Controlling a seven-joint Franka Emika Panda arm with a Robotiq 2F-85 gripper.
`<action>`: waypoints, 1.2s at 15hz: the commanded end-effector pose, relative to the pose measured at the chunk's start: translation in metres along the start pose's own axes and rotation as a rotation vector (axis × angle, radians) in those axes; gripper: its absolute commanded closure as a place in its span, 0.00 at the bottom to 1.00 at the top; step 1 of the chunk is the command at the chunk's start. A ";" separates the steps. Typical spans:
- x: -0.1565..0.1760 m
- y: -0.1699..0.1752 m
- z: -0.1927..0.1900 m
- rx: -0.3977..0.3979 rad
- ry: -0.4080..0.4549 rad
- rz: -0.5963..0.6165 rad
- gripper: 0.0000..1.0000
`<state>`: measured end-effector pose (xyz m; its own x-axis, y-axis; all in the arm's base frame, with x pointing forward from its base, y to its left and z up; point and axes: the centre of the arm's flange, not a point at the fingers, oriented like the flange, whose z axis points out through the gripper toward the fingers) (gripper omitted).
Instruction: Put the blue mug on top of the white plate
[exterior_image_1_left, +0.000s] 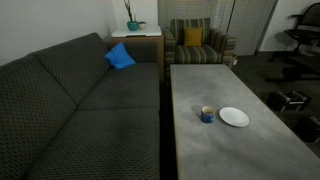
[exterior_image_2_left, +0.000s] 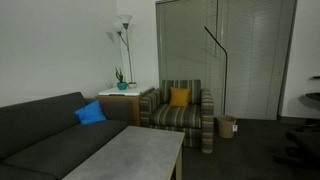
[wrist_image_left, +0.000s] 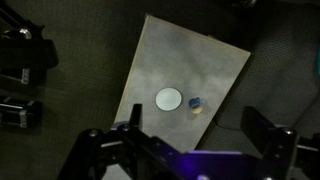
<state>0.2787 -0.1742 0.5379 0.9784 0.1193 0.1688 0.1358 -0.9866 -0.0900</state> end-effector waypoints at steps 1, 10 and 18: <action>0.000 0.000 0.000 0.000 0.000 0.000 0.00; 0.016 -0.005 0.008 -0.008 -0.016 -0.027 0.00; 0.082 -0.031 0.045 -0.005 -0.073 -0.154 0.00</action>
<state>0.3233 -0.1360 0.5194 0.9634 0.2322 0.1340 0.2424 -0.9680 -0.0650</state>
